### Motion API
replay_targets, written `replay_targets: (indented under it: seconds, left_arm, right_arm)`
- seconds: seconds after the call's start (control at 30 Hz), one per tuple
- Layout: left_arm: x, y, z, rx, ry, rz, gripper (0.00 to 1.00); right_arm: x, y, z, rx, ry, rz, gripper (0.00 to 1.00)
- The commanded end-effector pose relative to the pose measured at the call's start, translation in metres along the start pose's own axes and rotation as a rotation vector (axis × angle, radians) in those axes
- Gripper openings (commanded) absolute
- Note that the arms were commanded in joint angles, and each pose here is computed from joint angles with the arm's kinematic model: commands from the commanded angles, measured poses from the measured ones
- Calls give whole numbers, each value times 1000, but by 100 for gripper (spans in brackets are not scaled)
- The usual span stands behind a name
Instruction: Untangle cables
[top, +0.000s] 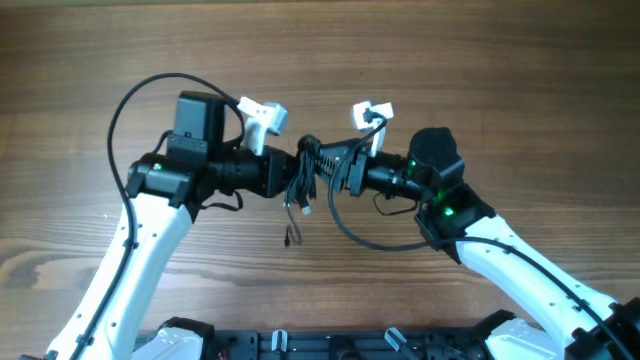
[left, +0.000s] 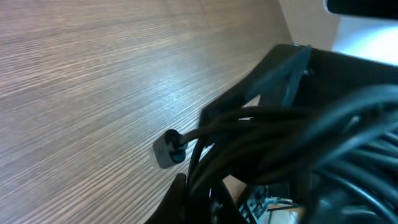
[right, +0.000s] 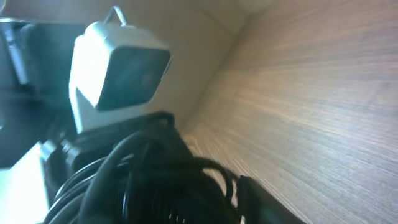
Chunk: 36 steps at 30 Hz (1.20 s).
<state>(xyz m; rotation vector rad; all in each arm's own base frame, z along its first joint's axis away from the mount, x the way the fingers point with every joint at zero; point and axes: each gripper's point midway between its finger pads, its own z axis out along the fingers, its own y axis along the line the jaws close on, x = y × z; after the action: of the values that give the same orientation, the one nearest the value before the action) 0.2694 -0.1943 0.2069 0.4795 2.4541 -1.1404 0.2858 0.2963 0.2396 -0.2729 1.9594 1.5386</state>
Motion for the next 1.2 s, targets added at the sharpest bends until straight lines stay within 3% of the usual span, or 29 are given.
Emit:
replay_targets:
  seconds: [0.0, 0.03, 0.27, 0.4, 0.57, 0.6, 0.67, 0.7, 0.73, 0.8, 0.9, 1.17]
  left_arm:
    - [4, 1, 3, -12, 19, -3, 4]
    - [3, 3, 1, -16, 15, -8, 4]
    - [-13, 46, -26, -139, -81, -88, 4]
    - [-17, 56, -35, -160, -108, -114, 4]
    - [-19, 57, -36, -164, -117, -96, 4]
    - [-21, 57, -36, -164, -124, -77, 4]
    - [-27, 57, -37, -167, -142, -19, 4]
    - [-31, 57, -37, -167, -155, -6, 4]
    - [-35, 57, -38, -167, -168, 1, 4]
    - [-45, 63, -41, -195, -216, -97, 4]
    - [-50, 87, -49, -303, -301, -389, 4]
    - [-49, 94, -51, -311, -351, -624, 4]
  right_arm:
    - [-20, -32, -2, 170, -123, 60, 9]
    - [-18, -44, -5, 223, -125, 79, 5]
    - [12, -148, -67, 694, -88, 275, 5]
    - [16, -165, -86, 767, -65, 279, 8]
    - [9, -163, -87, 724, -53, 240, 76]
    - [9, -153, -78, 651, -23, 213, 78]
    - [8, -107, -52, 371, 61, 132, 77]
    - [7, -85, -45, 255, 88, 101, 69]
    - [7, -69, -41, 171, 108, 71, 63]
    - [12, -50, -34, 86, 141, 36, 64]
    - [31, -36, -21, 50, 196, -40, 73]
    - [54, -38, 16, 272, 121, -221, 69]
